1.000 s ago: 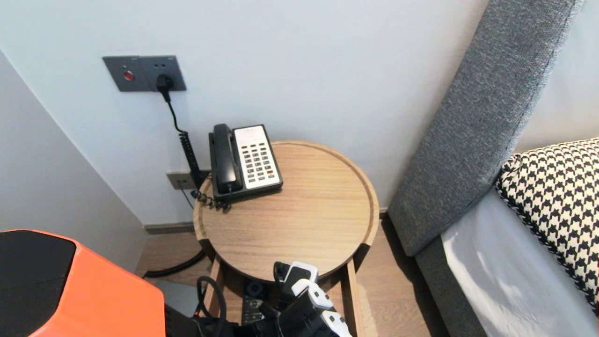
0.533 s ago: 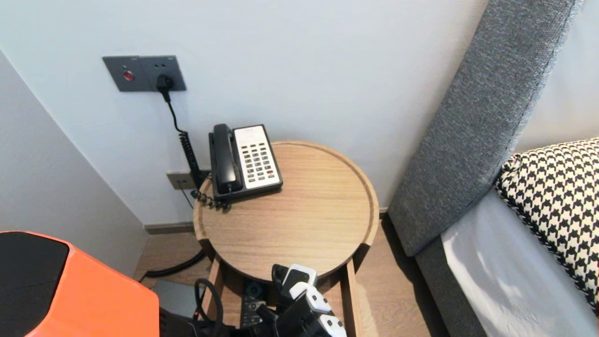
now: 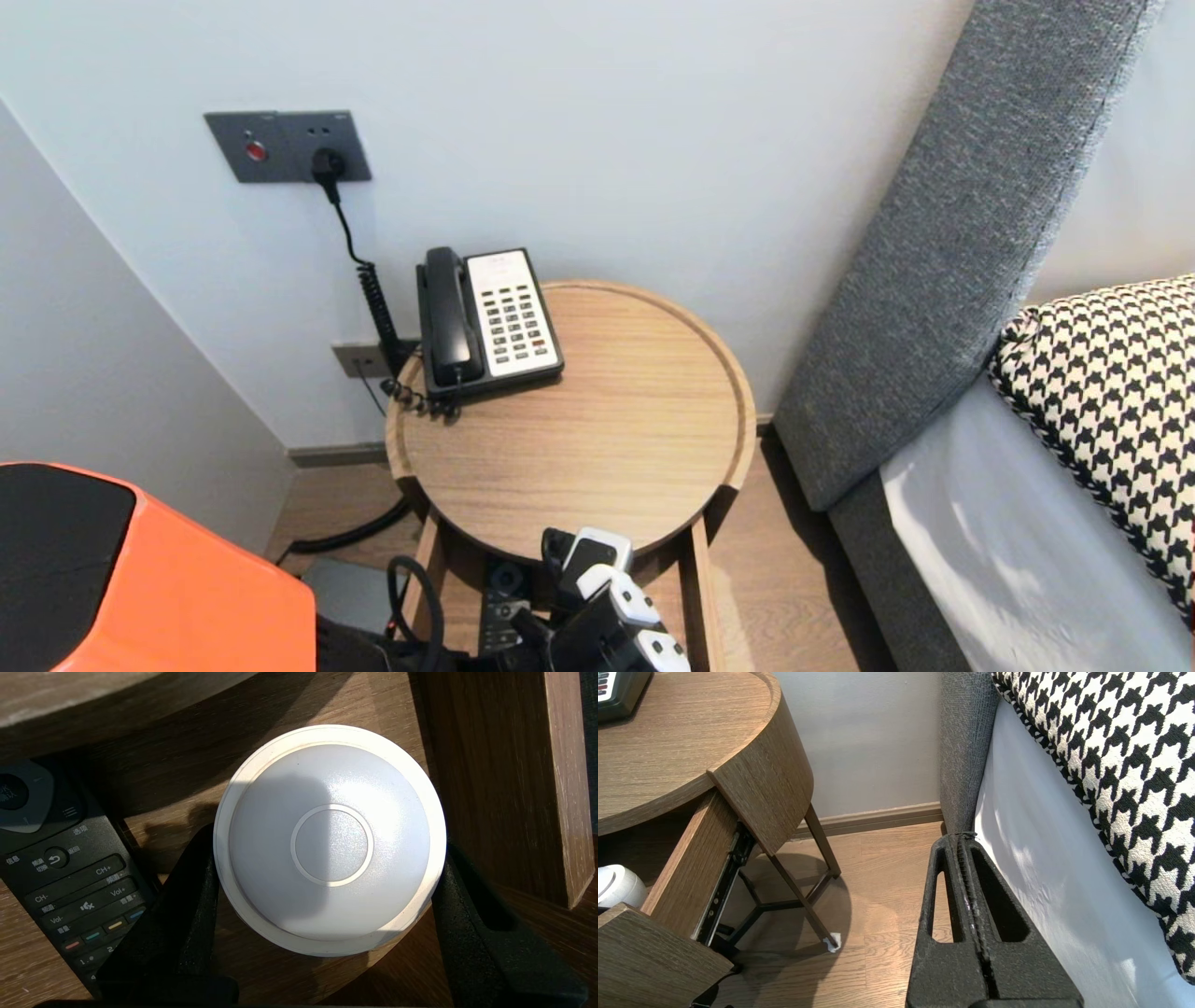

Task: Put the remote controls on the table in the drawer one by one

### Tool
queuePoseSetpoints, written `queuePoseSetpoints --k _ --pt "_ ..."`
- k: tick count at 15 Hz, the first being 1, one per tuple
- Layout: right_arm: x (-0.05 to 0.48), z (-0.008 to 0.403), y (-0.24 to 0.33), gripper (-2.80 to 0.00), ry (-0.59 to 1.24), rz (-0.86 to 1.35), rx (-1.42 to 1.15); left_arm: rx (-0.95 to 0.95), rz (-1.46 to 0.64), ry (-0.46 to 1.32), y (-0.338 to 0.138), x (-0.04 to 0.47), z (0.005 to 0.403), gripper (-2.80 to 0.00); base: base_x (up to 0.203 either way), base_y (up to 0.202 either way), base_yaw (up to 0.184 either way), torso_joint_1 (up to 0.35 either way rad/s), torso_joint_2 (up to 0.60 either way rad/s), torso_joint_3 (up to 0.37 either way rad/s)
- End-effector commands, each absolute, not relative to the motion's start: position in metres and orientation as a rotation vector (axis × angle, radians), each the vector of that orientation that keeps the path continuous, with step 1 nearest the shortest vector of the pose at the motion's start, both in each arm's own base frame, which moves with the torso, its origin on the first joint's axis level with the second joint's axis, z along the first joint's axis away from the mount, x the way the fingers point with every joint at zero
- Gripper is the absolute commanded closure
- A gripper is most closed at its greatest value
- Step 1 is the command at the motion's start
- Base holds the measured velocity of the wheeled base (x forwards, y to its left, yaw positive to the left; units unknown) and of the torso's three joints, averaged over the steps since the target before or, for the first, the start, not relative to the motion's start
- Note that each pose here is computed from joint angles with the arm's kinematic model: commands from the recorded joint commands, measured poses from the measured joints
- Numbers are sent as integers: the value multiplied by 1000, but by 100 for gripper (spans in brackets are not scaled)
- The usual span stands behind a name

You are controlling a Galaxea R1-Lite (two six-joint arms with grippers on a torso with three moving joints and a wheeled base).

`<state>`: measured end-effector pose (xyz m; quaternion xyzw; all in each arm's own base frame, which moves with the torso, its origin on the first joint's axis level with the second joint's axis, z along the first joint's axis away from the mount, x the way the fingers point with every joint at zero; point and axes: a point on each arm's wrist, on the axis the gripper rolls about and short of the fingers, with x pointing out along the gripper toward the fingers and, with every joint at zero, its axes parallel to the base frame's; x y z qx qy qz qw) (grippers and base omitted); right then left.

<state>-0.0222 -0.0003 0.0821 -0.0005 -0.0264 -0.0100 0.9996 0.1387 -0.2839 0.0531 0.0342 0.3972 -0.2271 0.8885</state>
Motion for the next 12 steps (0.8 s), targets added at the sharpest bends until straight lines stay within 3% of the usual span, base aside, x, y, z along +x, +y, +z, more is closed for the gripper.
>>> queuePoseSetpoints --k 1,2,3,12 --pt "-20 74 0 0 -25 -20 -1 69 -467 828 -283 138 52 0 0 0 0 0 0 0" --pt "-20 74 0 0 -26 -20 -1 67 -467 827 -284 139 52 0 0 0 0 0 0 0" --pt "-20 74 0 0 -25 -20 -1 67 -468 826 -284 139 52 -280 0 0 0 0 0 0" --pt "-20 74 0 0 -25 -20 -1 53 -488 804 -285 134 62 -280 0 0 0 0 0 0"
